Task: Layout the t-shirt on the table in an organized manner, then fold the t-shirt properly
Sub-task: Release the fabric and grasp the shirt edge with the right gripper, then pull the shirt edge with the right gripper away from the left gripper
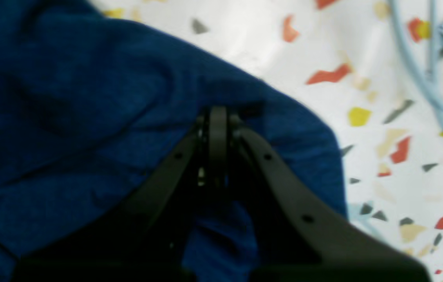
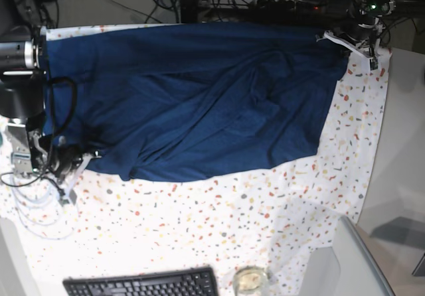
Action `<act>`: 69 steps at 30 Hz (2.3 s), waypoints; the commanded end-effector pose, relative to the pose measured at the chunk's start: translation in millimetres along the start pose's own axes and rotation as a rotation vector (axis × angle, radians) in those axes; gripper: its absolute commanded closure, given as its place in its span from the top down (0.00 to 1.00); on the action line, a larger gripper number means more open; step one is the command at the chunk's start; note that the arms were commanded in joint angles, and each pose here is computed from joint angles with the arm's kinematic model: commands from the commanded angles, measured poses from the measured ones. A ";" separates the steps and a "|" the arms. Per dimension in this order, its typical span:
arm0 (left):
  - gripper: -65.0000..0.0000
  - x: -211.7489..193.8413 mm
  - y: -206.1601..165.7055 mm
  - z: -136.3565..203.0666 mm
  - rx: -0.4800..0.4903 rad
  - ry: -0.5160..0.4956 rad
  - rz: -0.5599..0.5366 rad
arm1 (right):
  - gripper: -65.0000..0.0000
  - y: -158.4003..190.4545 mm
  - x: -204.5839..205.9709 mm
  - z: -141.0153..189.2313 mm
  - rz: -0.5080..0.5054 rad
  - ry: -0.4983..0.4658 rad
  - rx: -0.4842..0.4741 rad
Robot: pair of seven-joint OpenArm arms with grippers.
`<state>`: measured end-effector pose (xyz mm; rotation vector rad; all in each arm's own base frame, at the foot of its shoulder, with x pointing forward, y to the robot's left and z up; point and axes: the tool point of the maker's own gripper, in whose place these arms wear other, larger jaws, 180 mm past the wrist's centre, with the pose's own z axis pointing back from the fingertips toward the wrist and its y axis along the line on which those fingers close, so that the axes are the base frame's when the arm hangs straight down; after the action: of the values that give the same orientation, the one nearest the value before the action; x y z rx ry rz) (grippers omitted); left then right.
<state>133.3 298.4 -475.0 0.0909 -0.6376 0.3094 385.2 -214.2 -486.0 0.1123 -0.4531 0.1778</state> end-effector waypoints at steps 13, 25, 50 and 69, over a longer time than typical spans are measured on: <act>0.00 -17.1 1.8 -10.4 -0.008 0.037 0.043 | 0.00 -32.1 21.0 -11.8 -0.160 -0.190 -0.090; 0.00 -16.3 1.3 -11.1 -0.009 0.035 0.044 | 0.00 -36.3 50.5 -3.1 -0.161 -0.390 -0.107; 0.00 44.7 -1.3 15.2 0.017 -0.071 -0.053 | 0.57 -34.8 17.4 50.8 -0.196 -0.235 -0.126; 0.00 41.4 -0.9 14.2 0.016 -0.064 -0.050 | 0.00 -42.6 10.3 15.9 -0.305 -0.166 -0.087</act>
<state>151.9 301.3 -447.0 0.1222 -0.6616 0.2683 377.5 -247.8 -488.0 0.1199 -0.5416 -0.1471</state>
